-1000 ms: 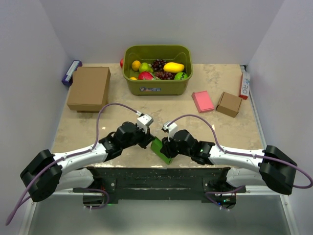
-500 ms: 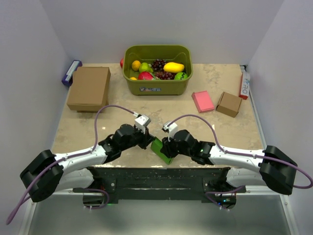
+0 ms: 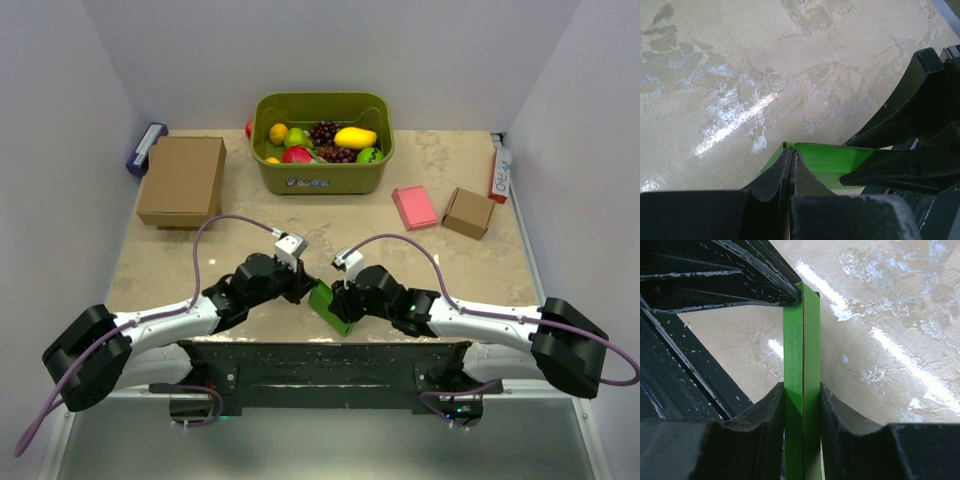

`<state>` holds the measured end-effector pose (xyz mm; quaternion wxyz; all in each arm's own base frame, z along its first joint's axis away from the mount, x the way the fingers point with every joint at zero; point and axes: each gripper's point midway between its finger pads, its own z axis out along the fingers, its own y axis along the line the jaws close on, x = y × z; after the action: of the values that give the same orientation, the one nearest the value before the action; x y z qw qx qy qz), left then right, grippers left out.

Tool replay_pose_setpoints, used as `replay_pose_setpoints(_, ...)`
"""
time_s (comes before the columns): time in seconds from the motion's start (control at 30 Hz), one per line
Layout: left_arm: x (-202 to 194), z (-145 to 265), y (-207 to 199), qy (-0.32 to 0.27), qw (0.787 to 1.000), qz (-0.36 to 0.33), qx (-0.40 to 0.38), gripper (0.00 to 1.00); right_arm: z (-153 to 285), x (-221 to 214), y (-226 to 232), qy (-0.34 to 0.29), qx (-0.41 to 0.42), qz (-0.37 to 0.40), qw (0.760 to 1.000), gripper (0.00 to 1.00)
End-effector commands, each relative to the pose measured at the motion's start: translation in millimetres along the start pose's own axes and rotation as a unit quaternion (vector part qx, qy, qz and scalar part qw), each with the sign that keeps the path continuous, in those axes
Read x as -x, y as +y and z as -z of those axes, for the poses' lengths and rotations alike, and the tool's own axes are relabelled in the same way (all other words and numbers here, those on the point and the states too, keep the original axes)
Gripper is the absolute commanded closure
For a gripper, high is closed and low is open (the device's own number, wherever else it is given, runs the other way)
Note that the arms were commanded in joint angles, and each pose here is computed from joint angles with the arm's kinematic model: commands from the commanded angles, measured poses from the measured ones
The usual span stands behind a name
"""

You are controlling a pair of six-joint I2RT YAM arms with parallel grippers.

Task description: Fold the paper box

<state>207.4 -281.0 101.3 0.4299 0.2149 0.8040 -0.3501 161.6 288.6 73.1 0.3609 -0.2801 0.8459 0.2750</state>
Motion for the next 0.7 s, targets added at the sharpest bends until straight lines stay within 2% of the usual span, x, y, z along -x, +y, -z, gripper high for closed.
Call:
replay_pose_setpoints(0.0,1.6,-2.6,-9.3,0.0,1.0,0.019,-0.02,1.0,1.7,-14.6,-5.1,0.023,-0.006,0.004,1.0,0.75)
replay_pose_setpoints(0.67,5.9,-5.1,-14.4,-0.012,0.999,0.037,-0.031,1.0,1.1,-15.5,-4.4,0.026,-0.005,0.006,1.0,0.75)
